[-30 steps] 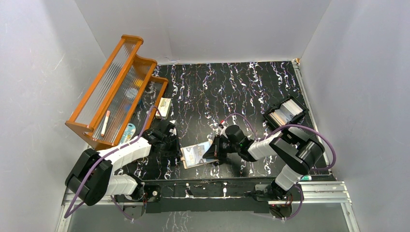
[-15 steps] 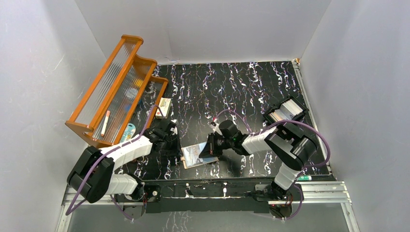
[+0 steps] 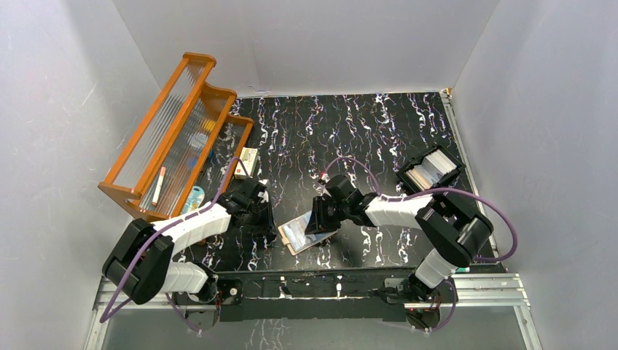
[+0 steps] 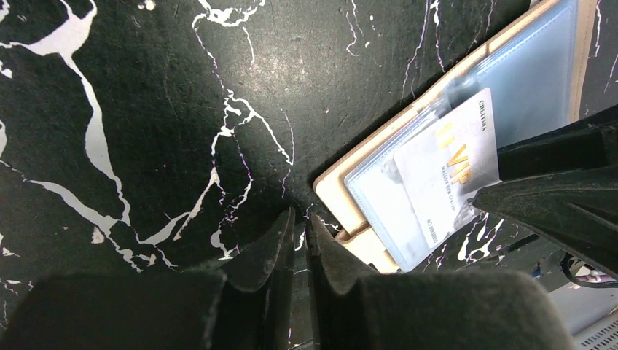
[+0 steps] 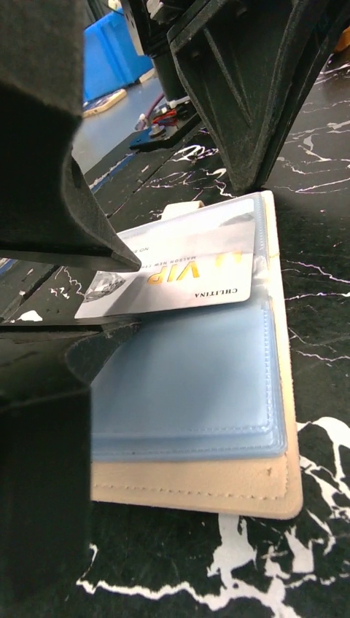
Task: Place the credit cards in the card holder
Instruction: Insert the credit card into the card holder.
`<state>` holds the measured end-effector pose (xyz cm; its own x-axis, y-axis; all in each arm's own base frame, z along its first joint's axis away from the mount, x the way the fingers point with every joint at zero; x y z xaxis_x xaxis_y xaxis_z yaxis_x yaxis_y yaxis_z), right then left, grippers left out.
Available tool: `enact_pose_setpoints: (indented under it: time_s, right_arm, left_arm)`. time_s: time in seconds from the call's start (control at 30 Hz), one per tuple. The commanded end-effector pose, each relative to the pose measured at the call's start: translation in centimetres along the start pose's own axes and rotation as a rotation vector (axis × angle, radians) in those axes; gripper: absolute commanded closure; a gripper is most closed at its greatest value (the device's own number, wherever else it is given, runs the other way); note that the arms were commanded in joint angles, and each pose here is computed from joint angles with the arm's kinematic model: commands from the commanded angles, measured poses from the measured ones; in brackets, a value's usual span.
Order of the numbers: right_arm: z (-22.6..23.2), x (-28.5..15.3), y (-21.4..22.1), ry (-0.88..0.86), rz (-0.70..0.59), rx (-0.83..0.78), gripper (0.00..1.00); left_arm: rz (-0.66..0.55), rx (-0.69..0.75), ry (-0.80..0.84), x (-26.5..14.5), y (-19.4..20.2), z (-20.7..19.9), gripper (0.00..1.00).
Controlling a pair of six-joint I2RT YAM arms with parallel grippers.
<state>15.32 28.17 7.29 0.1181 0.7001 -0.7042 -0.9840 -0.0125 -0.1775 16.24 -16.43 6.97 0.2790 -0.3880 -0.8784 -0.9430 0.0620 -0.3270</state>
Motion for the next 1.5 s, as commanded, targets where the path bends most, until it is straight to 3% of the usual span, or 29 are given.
enact_pose_setpoints:
  time_s: [0.0, 0.57, 0.83, 1.17, 1.47]
  right_arm:
    - [0.3, 0.2, -0.9, 0.021, -0.027, -0.033, 0.62]
    - [4.6, 4.0, 0.7, -0.053, 0.055, -0.099, 0.64]
    - [5.0, 5.0, 0.0, -0.049, 0.012, -0.076, 0.67]
    - [5.1, 1.9, -0.1, 0.007, -0.076, -0.041, 0.61]
    - [5.1, 2.3, -0.2, 0.017, -0.075, 0.003, 0.63]
  left_arm:
    - [0.014, 0.009, 0.004, 0.2, 0.3, 0.0, 0.9]
    - [-0.007, 0.017, -0.002, -0.2, -0.9, -0.5, 0.9]
    - [-0.021, 0.035, -0.009, -0.3, -2.3, -1.1, 0.9]
    - [-0.049, 0.03, -0.035, -1.6, -2.8, -1.2, 0.88]
    - [-0.051, 0.018, 0.004, -2.0, -2.6, -1.6, 0.87]
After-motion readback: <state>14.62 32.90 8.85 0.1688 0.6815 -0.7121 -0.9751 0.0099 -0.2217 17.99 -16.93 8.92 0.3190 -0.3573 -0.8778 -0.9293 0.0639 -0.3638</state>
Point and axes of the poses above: each gripper's point midway between its finger pads, its own x axis out along the fingers, its own z axis along the line the jaws close on, y = z × x, the point moved 6 cm from there along -x, back along the fingers, and after that the axes turned 7 degrees about x, right-handed, at the moved point
